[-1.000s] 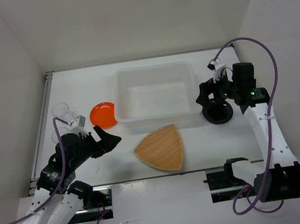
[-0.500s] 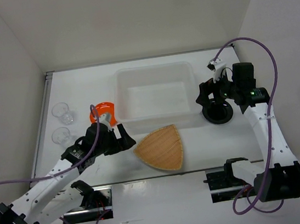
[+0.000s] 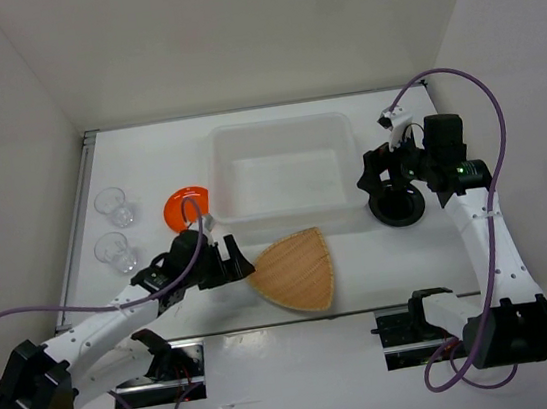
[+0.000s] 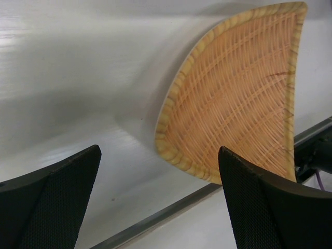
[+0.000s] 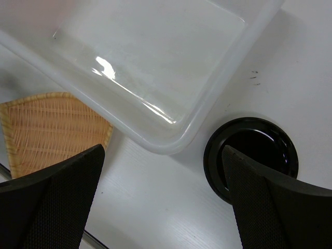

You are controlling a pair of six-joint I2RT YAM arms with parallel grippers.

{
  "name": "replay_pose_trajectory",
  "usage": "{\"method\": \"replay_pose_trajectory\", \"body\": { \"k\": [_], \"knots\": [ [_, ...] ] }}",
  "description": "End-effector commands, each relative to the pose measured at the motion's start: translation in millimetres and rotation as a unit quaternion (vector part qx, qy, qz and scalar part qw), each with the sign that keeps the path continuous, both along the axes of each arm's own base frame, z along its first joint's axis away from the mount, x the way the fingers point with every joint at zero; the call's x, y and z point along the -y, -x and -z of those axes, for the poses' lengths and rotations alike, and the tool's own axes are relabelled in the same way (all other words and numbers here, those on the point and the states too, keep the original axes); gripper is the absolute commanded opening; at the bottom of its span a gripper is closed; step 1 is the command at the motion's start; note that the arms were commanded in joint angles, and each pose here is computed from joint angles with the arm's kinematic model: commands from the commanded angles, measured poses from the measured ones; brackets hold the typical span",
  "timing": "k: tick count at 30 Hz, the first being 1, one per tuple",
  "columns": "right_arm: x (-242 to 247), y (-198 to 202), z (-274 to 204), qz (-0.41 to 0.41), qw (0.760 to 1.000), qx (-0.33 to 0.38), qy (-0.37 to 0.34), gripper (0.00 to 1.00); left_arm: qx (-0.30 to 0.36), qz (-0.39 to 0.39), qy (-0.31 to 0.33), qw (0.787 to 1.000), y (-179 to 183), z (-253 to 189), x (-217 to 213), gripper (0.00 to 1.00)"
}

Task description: Place the mixed dishes into the plastic bin

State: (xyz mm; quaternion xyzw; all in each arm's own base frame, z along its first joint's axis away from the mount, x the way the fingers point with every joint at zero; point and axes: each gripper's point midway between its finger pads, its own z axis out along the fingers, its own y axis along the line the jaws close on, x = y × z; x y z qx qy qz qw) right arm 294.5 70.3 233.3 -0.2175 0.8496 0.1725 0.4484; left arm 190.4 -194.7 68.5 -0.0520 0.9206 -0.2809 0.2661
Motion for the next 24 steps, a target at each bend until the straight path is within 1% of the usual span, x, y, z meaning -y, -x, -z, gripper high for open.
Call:
{"method": "replay_pose_trajectory", "body": {
  "k": [1, 6, 9, 14, 19, 23, 24],
  "knots": [
    [-2.1, -4.0, -5.5, -0.006, 1.0, 0.015, -0.002, 0.98, 0.035, 0.028, 0.055, 0.997, -9.8, -17.1, 23.7, 1.0],
    [-3.5, -3.4, -6.0, -0.01, 1.0, 0.016, -0.004, 0.98, 0.037, 0.039, 0.074, 0.996, -10.2, -16.8, 31.3, 1.0],
    [-3.5, -3.4, -6.0, -0.01, 1.0, 0.016, -0.005, 0.98, 0.023, 0.048, 0.081, 0.995, -9.9, -10.1, 38.0, 1.0],
    [-3.5, -3.4, -6.0, -0.01, 1.0, 0.016, -0.005, 0.98, -0.008, 0.058, 0.074, 0.996, -4.7, 12.4, 40.8, 1.0],
    [-3.5, -3.4, -6.0, -0.01, 1.0, 0.016, -0.005, 0.98, -0.014, 0.06, 0.066, 0.996, -5.0, 23.1, 40.7, 1.0],
    [-3.5, -3.4, -6.0, -0.01, 1.0, 0.016, -0.005, 0.98, 0.002, 0.076, 0.091, 0.993, -9.0, 14.3, 51.3, 1.0],
    [-3.2, -3.6, -6.0, -0.012, 1.0, 0.018, -0.001, 0.98, -0.005, 0.079, 0.091, 0.993, -7.1, 17.3, 51.7, 1.0]
  ]
}}
